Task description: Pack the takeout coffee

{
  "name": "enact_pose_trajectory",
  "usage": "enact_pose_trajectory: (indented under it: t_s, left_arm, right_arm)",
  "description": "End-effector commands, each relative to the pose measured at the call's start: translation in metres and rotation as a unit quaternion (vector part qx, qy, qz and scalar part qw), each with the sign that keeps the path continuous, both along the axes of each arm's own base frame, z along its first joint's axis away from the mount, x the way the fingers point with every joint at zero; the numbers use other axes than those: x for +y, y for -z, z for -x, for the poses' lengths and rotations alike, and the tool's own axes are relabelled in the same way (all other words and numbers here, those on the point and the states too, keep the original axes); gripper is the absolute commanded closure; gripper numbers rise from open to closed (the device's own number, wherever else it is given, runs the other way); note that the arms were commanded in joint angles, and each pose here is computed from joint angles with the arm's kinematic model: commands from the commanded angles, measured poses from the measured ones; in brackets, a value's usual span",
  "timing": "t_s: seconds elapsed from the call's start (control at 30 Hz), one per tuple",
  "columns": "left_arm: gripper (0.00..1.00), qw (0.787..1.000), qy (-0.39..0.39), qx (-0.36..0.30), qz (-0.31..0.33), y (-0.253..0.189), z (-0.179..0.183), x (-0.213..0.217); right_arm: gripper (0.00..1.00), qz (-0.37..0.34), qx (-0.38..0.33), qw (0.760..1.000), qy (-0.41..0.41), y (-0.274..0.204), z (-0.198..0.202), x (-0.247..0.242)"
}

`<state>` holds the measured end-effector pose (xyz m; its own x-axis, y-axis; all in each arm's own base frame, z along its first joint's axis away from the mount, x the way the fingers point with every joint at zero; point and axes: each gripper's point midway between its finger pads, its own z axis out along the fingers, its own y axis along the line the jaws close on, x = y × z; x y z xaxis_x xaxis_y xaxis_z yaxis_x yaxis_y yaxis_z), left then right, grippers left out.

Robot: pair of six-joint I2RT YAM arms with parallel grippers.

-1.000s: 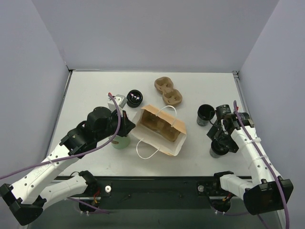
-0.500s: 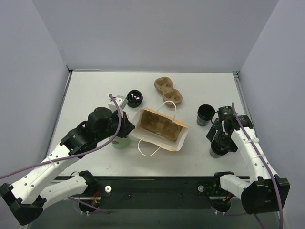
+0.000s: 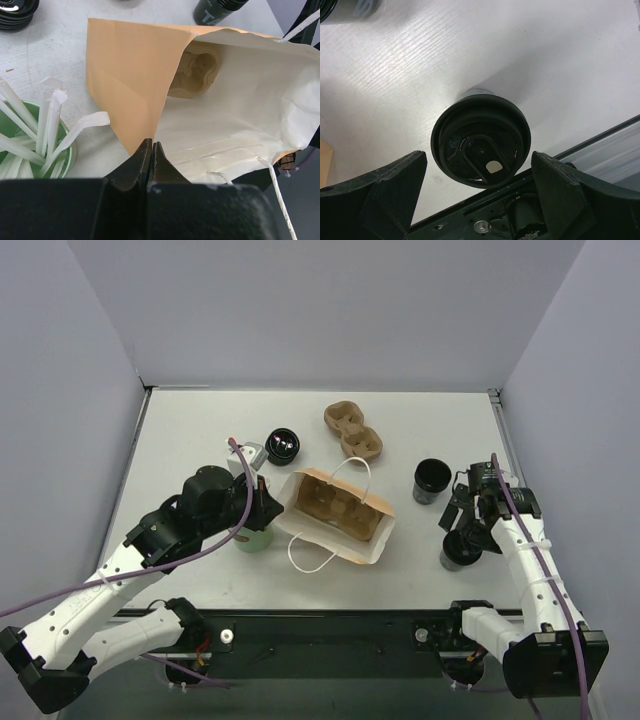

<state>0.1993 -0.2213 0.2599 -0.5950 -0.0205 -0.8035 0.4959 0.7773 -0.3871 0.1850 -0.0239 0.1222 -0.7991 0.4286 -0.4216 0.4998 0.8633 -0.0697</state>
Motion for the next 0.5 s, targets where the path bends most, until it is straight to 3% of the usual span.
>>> enact_pose_trajectory:
  t_s: [0.0, 0.47]
  left_arm:
    - [1.0, 0.999, 0.011, -0.019, 0.025, -0.016, 0.001, -0.006]
    - [1.0, 0.999, 0.011, -0.021, 0.021, -0.018, -0.001, -0.006]
  right_arm:
    - [0.11, 0.004, 0.013, 1.0, -0.005, 0.0, -0.002, -0.003]
    - [0.15, -0.003, 0.062, 0.998, -0.002, 0.026, 0.007, -0.001]
